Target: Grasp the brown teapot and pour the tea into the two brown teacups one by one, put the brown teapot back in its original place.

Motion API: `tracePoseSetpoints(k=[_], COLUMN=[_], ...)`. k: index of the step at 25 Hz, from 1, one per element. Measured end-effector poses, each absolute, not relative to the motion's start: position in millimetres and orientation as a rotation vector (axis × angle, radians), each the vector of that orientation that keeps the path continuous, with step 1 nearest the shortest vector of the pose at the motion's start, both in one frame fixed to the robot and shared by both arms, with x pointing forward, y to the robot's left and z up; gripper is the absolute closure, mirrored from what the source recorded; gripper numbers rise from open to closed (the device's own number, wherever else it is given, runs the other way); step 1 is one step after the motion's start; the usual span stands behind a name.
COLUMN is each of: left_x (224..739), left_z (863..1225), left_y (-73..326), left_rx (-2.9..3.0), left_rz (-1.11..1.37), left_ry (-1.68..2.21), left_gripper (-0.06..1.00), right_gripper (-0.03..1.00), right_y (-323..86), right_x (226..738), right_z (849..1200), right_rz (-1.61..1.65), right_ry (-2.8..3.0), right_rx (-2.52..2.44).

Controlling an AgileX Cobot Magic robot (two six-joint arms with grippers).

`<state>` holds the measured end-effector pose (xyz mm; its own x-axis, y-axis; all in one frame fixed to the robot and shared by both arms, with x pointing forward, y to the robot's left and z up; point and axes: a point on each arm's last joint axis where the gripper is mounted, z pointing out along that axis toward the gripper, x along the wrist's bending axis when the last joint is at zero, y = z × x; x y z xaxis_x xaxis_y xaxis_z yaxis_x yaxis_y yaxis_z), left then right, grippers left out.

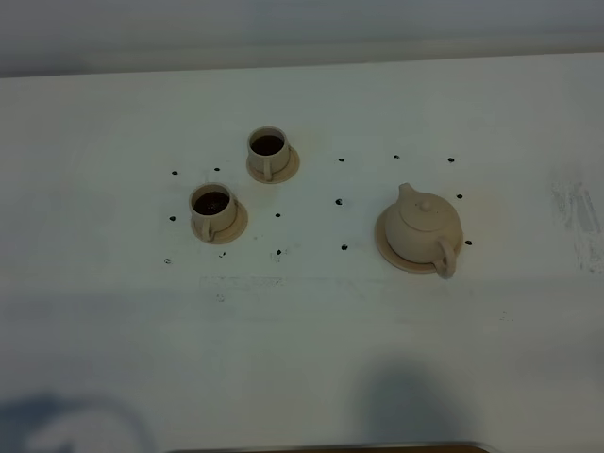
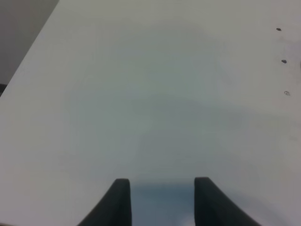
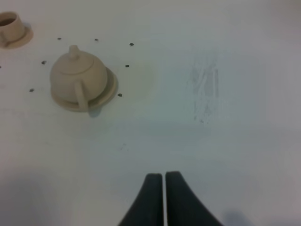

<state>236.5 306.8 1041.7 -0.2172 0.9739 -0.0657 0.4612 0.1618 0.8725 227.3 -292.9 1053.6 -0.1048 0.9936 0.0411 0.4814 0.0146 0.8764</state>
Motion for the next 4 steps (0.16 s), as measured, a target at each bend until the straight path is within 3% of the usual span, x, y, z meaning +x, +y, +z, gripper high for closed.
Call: tracePoseSetpoints(k=[4], left_x=[236.5], left_z=[1041.7], left_y=[306.8], left_rx=[1.369], left_rz=[0.984], left_ry=[1.777], left_gripper=[0.64], right_gripper=[0.95], right_y=[-292.9], right_x=[227.3], right_z=[1053.6], right_rz=[1.023], right_ry=[1.656], right_rx=[1.527])
